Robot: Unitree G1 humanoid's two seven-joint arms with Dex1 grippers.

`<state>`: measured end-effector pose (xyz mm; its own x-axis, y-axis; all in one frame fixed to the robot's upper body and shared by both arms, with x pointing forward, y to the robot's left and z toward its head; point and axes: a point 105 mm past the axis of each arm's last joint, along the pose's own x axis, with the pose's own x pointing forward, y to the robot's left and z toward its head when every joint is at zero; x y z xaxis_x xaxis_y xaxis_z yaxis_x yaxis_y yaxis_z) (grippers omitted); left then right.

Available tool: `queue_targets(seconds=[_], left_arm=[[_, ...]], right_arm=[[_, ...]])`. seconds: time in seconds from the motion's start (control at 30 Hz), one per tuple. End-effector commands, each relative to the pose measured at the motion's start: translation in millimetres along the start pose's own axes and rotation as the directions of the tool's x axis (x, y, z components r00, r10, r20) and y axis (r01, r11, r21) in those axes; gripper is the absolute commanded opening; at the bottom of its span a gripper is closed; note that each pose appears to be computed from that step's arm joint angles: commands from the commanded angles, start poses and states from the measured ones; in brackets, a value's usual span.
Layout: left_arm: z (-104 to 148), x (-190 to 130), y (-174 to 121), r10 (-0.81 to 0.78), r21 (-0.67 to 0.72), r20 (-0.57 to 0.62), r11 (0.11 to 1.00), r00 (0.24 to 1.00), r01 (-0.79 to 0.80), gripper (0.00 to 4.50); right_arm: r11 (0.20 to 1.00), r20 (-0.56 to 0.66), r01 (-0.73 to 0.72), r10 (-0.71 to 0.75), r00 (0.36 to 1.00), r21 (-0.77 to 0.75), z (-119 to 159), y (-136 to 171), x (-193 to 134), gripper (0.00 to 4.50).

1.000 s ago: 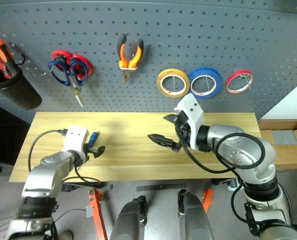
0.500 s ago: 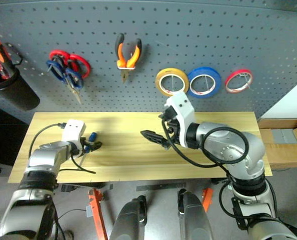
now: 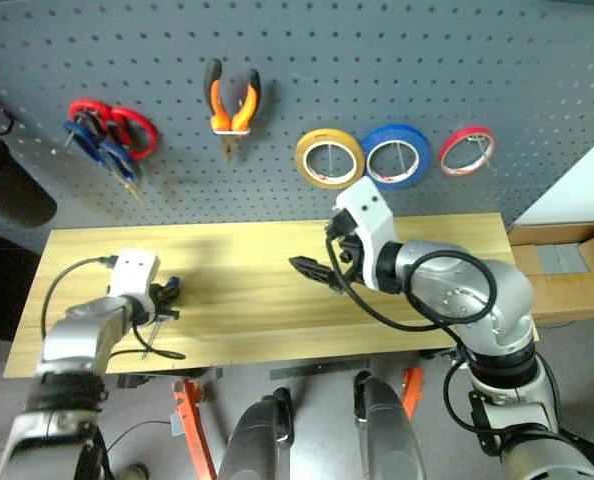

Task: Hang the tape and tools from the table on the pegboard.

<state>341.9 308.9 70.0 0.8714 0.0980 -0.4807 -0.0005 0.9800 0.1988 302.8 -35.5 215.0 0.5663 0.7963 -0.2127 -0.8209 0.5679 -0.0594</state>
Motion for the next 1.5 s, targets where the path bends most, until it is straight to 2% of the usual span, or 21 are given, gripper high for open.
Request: queue_targets(seconds=[0.03, 0.13, 0.23, 0.33, 0.47, 0.63, 0.77, 0.9, 1.17, 1.4, 1.5], left_arm=[[43.0, -35.5, 9.5, 0.097, -0.019, 0.272, 0.995, 0.957, -0.096, 0.67], [54.6, -69.6, 10.8, 0.158, -0.058, 0.421, 0.987, 0.893, -0.147, 0.67], [59.4, -90.2, 13.2, 0.197, -0.045, 0.486, 0.979, 0.852, -0.201, 0.67], [76.1, -112.2, 17.3, 0.239, -0.023, 0.575, 0.961, 0.782, -0.277, 0.67], [103.4, -137.1, 12.7, 0.248, -0.005, 0.687, 0.941, 0.683, -0.338, 0.67], [130.7, -156.8, 18.1, 0.288, -0.044, 0.764, 0.916, 0.577, -0.398, 0.67], [167.2, -177.1, 32.4, 0.309, -0.102, 0.832, 0.901, 0.460, -0.421, 0.67], [200.6, -189.0, 49.5, 0.332, -0.171, 0.866, 0.899, 0.373, -0.404, 0.67], [246.1, -195.9, 87.7, 0.395, -0.307, 0.879, 0.898, 0.269, -0.316, 0.67], [282.4, -185.6, 88.6, 0.342, -0.293, 0.912, 0.929, 0.227, -0.224, 0.67], [284.3, -176.7, 89.1, 0.326, -0.271, 0.918, 0.931, 0.226, -0.243, 0.67]], right_arm=[[0.994, 0.079, -0.009, 0.018, 0.997, -0.105, 17.8, 2.6, -6.6, 4.50], [0.987, 0.158, -0.045, 0.070, 0.985, -0.156, 28.7, 5.9, -10.7, 4.50], [0.968, 0.220, -0.080, 0.135, 0.966, -0.240, 38.0, 12.8, -13.7, 4.50], [0.941, 0.227, -0.262, 0.310, 0.923, -0.216, 42.2, 31.2, -20.8, 4.50], [0.905, 0.256, -0.339, 0.402, 0.879, -0.258, 52.6, 37.6, -29.6, 4.50], [0.897, 0.246, -0.336, 0.408, 0.879, -0.287, 53.3, 26.0, -25.9, 4.50], [0.897, 0.257, -0.306, 0.392, 0.883, -0.318, 58.7, 17.2, -20.5, 4.50], [0.897, 0.268, -0.285, 0.382, 0.884, -0.339, 63.9, 13.6, -15.6, 4.50], [0.898, 0.269, -0.260, 0.365, 0.891, -0.355, 65.2, 9.5, -15.8, 4.50], [0.902, 0.273, -0.241, 0.348, 0.897, -0.358, 66.1, 7.6, -14.4, 4.50], [0.904, 0.270, -0.231, 0.337, 0.902, -0.359, 64.6, 6.0, -14.7, 4.50]])
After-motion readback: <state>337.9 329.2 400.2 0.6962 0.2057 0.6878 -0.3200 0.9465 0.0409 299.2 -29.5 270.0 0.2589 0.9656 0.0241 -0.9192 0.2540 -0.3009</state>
